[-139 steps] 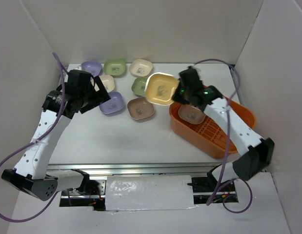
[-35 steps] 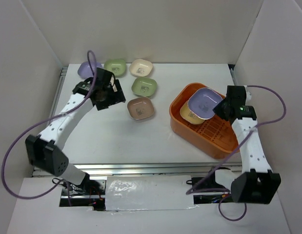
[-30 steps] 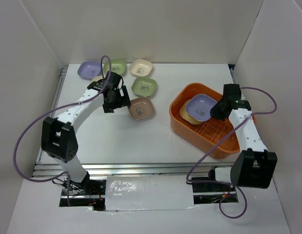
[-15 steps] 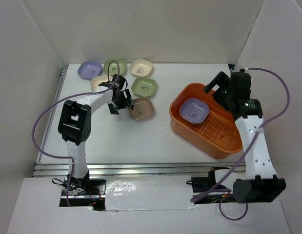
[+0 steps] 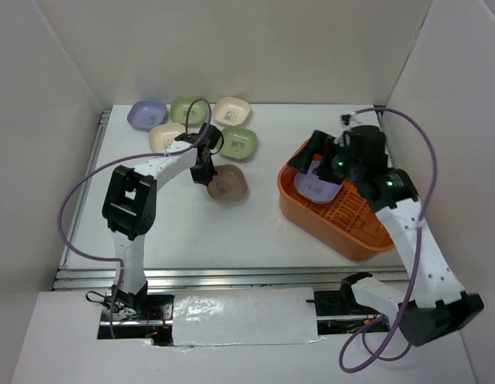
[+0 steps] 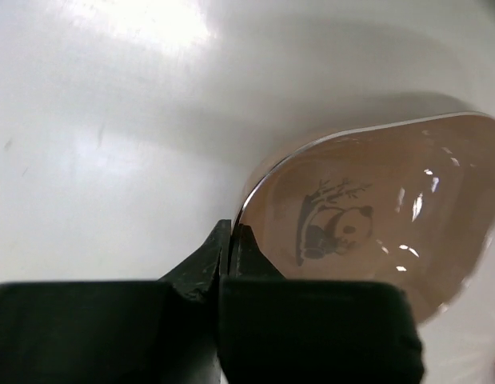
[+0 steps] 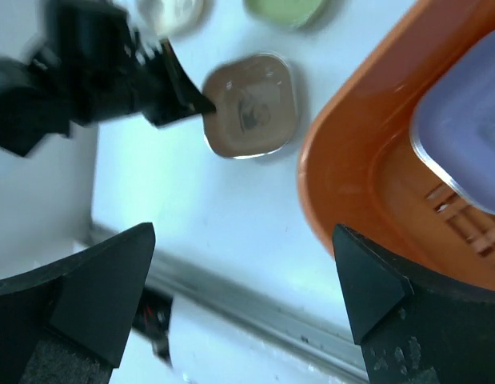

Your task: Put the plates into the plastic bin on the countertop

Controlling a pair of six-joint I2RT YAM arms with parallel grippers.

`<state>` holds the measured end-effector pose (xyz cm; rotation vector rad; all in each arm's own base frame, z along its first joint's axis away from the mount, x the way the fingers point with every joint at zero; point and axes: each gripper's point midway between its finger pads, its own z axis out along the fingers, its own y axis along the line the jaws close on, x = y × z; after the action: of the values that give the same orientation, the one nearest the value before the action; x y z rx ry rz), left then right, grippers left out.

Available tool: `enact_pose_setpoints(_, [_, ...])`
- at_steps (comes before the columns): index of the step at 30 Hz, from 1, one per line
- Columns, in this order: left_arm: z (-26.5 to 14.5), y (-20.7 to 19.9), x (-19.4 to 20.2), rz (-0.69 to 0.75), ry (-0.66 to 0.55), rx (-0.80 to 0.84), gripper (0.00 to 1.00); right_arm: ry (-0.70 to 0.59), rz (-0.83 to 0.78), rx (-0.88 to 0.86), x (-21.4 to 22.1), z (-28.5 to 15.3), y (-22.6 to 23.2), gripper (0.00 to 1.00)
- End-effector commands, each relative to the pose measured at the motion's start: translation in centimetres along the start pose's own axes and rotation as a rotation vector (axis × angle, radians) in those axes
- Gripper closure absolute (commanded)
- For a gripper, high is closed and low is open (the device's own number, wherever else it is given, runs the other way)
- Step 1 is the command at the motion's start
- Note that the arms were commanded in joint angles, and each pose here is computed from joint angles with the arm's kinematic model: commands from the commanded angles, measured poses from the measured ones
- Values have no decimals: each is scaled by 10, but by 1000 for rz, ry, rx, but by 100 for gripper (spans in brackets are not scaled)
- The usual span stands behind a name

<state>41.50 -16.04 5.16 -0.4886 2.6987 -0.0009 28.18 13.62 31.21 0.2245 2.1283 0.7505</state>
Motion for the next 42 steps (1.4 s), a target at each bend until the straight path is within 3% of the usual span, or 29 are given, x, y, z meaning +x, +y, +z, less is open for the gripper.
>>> enact_pose_setpoints(1, [-67, 35, 16, 138, -67, -134, 100, 78, -115, -84, 20, 26, 29, 0])
enact_pose_setpoints(8, [-160, 15, 26, 182, -111, 148, 100, 225, -186, -79, 57, 90, 61, 0])
enact_pose_setpoints(15, [-195, -3, 35, 240, -76, 296, 100, 325, -195, -81, 96, 140, 78, 3])
enact_pose_setpoints(18, [-207, -8, 35, 232, -76, 346, 100, 353, -188, -77, 111, 152, 82, 25])
enact_pose_setpoints(19, [-212, -10, 34, 228, -82, 360, 97, 356, -184, -71, 114, 154, 81, 50])
enact_pose_setpoints(20, [-217, -12, 31, 220, -99, 377, 90, 352, -185, -72, 115, 154, 83, 65])
enact_pose_setpoints(21, [-218, -9, 28, 207, -114, 366, 62, 335, -179, -71, 111, 152, 85, 85])
enact_pose_setpoints(22, [-220, -6, 25, 186, -126, 357, 50, 317, -162, -58, 109, 150, 84, 100])
enact_pose_setpoints(23, [-223, -5, 21, 169, -141, 360, 35, 290, -153, -46, 105, 148, 83, 100])
enact_pose_setpoints(24, [-225, 0, 17, 151, -160, 342, 1, 227, -145, -34, 89, 140, 82, 100])
enact_pose_setpoints(31, [-255, 42, -31, -77, -333, 238, 1, 30, 0, 276, 7, 85, -3, 100])
enact_pose_setpoints(35, [-249, 44, -39, -66, -330, 254, 1, -37, 77, 480, -29, 43, -83, 100])
enact_pose_setpoints(42, [-200, 29, -47, 1, -250, 244, 1, -28, 241, 606, -19, 29, -175, 100])
